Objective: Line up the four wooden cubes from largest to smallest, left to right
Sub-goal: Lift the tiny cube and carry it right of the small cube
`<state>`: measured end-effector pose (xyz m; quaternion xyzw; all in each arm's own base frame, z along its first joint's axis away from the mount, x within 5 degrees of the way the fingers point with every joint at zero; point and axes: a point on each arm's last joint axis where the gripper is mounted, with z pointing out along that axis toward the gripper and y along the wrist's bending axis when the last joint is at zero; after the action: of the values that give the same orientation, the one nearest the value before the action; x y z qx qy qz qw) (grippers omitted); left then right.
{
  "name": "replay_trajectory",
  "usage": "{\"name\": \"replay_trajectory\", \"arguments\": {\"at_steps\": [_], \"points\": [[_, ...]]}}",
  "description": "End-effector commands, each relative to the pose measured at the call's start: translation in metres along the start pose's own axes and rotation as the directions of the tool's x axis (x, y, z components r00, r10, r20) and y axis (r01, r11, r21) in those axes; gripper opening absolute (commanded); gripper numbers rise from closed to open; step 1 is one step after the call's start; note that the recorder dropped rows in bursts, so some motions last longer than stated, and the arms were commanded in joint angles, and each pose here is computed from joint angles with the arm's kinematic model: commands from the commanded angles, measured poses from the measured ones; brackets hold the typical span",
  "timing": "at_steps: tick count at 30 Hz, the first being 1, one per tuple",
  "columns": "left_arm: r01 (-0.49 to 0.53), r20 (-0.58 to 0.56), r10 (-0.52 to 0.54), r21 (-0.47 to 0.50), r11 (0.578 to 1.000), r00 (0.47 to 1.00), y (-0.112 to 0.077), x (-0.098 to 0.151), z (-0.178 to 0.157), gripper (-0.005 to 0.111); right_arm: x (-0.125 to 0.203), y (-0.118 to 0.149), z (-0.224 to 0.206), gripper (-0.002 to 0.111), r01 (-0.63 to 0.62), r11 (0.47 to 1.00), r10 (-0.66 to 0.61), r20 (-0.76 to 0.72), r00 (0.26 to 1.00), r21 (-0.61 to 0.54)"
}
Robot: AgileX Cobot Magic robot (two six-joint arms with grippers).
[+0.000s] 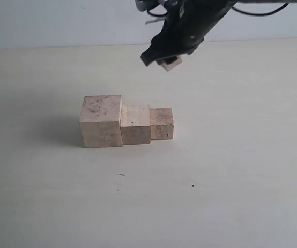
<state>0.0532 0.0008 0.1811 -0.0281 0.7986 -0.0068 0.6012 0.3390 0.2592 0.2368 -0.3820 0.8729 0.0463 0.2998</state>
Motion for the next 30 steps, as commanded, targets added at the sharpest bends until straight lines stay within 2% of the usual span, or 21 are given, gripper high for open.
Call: {"name": "replay_trajectory", "arguments": {"at_steps": [1,6,9,12,14,16,19,25,27,28,30], "points": [[0.003,0.015,-0.003,0.001,1.0,1.0,0.0,0.0,0.0,0.0,-0.009,-0.024,-0.053,0.0,0.041,0.999,-0.04,0.101,0.994,-0.016],[0.003,0.015,-0.003,0.001,1.0,1.0,0.0,0.0,0.0,0.0,0.002,-0.037,-0.08,0.0,0.092,0.985,-0.058,0.219,0.974,-0.148],[0.003,0.015,-0.003,0.001,1.0,1.0,0.0,0.0,0.0,0.0,0.033,-0.058,-0.073,0.0,0.08,0.962,-0.023,0.217,0.976,-0.259],[0.003,0.015,-0.003,0.001,1.0,1.0,0.0,0.0,0.0,0.0,0.064,-0.067,-0.061,0.0,0.169,0.937,-0.106,0.21,0.972,-0.307],[0.003,0.015,-0.003,0.001,1.0,1.0,0.0,0.0,0.0,0.0,0.086,-0.067,-0.05,0.0,0.34,0.851,-0.275,0.211,0.938,-0.4],[0.003,0.015,-0.003,0.001,1.0,1.0,0.0,0.0,0.0,0.0,0.094,-0.067,-0.037,0.0,0.383,0.809,-0.324,0.204,0.924,-0.445],[0.003,0.015,-0.003,0.001,1.0,1.0,0.0,0.0,0.0,0.0,0.102,-0.068,-0.017,0.0,0.373,0.806,-0.342,0.153,0.927,-0.46],[0.003,0.015,-0.003,0.001,1.0,1.0,0.0,0.0,0.0,0.0,0.1,-0.069,-0.015,0.0,0.346,0.825,-0.308,0.159,0.938,-0.447],[0.003,0.015,-0.003,0.001,1.0,1.0,0.0,0.0,0.0,0.0,0.103,-0.07,-0.012,0.0,0.445,0.786,-0.409,0.177,0.895,-0.43],[0.003,0.015,-0.003,0.001,1.0,1.0,0.0,0.0,0.0,0.0,0.106,-0.069,-0.008,0.0,0.514,0.74,-0.476,0.203,0.856,-0.433],[0.003,0.015,-0.003,0.001,1.0,1.0,0.0,0.0,0.0,0.0,0.108,-0.065,0.001,0.0,0.571,0.686,-0.501,0.276,0.82,-0.451]]}}
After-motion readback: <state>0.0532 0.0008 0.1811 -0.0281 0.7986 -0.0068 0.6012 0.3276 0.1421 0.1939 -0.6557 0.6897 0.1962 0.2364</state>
